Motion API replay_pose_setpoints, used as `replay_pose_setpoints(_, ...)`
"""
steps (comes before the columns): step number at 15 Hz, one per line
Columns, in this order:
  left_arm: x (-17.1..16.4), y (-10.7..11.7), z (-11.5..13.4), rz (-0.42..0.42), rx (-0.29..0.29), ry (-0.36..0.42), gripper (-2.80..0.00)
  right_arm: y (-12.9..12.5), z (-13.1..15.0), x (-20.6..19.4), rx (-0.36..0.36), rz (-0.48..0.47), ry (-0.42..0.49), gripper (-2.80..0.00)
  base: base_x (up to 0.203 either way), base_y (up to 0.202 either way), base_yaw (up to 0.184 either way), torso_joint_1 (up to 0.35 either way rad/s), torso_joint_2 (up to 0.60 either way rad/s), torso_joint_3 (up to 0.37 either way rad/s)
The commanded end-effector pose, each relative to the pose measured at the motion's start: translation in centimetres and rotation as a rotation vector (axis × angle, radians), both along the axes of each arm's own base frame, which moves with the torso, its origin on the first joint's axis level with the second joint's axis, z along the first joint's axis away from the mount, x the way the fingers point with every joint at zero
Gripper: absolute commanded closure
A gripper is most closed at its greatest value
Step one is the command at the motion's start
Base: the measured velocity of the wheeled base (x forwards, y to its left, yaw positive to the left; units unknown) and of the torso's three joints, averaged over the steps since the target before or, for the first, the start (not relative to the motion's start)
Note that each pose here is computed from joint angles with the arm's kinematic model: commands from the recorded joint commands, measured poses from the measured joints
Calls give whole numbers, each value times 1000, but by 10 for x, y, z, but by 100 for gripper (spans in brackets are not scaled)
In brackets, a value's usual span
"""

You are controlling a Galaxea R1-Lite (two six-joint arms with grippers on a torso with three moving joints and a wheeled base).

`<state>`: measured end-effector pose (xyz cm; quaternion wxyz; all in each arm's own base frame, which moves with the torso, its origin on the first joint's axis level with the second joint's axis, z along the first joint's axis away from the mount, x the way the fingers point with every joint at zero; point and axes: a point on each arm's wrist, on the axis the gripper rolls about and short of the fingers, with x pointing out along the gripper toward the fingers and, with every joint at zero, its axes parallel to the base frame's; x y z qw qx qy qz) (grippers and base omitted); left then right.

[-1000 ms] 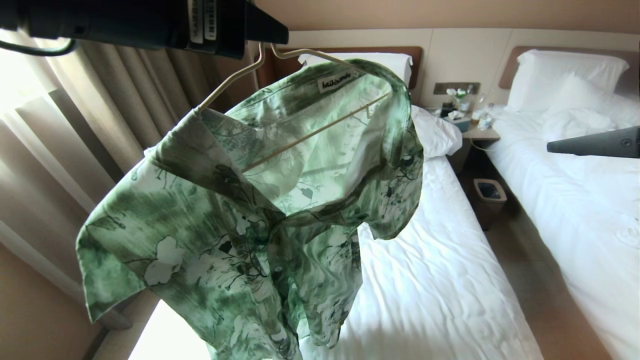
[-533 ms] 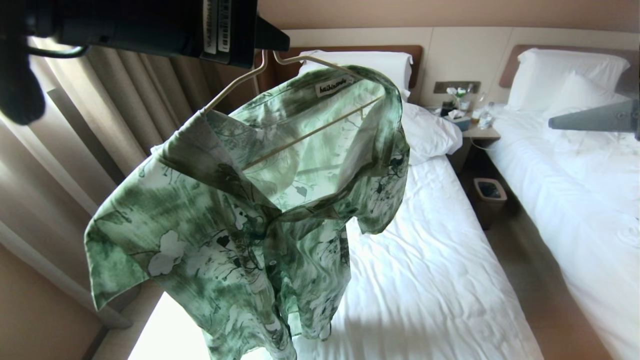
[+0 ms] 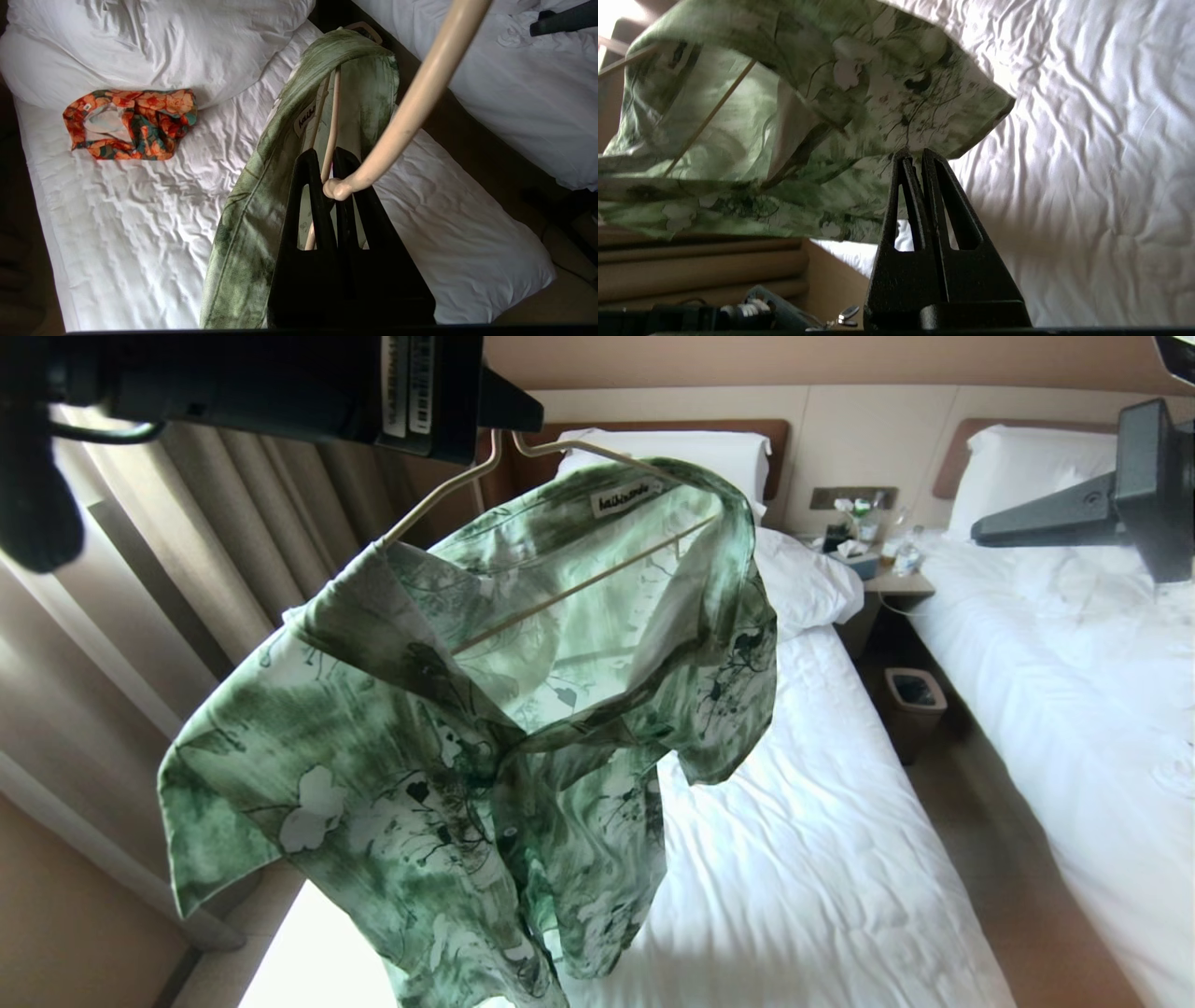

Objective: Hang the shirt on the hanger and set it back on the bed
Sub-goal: Take the clothes hanger out of the clothes

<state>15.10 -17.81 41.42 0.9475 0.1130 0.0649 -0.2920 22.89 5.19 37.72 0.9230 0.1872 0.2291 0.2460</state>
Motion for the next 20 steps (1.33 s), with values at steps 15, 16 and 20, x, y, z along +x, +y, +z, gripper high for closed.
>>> replay_pose_setpoints(15, 7, -9, -5, 2, 14, 9, 0, 124, -43, -30, -367, 602, -35, 0, 0, 0, 0, 0, 0, 0)
replay_pose_setpoints(16, 7, -9, -5, 2, 14, 9, 0, 131, -46, -30, -388, 636, -46, 0, 0, 0, 0, 0, 0, 0)
replay_pose_setpoints(20, 6, -8, -4, 3, 11, 4, 0, 154, -51, -28, -427, 714, -131, -280, 0, 0, 0, 0, 0, 0)
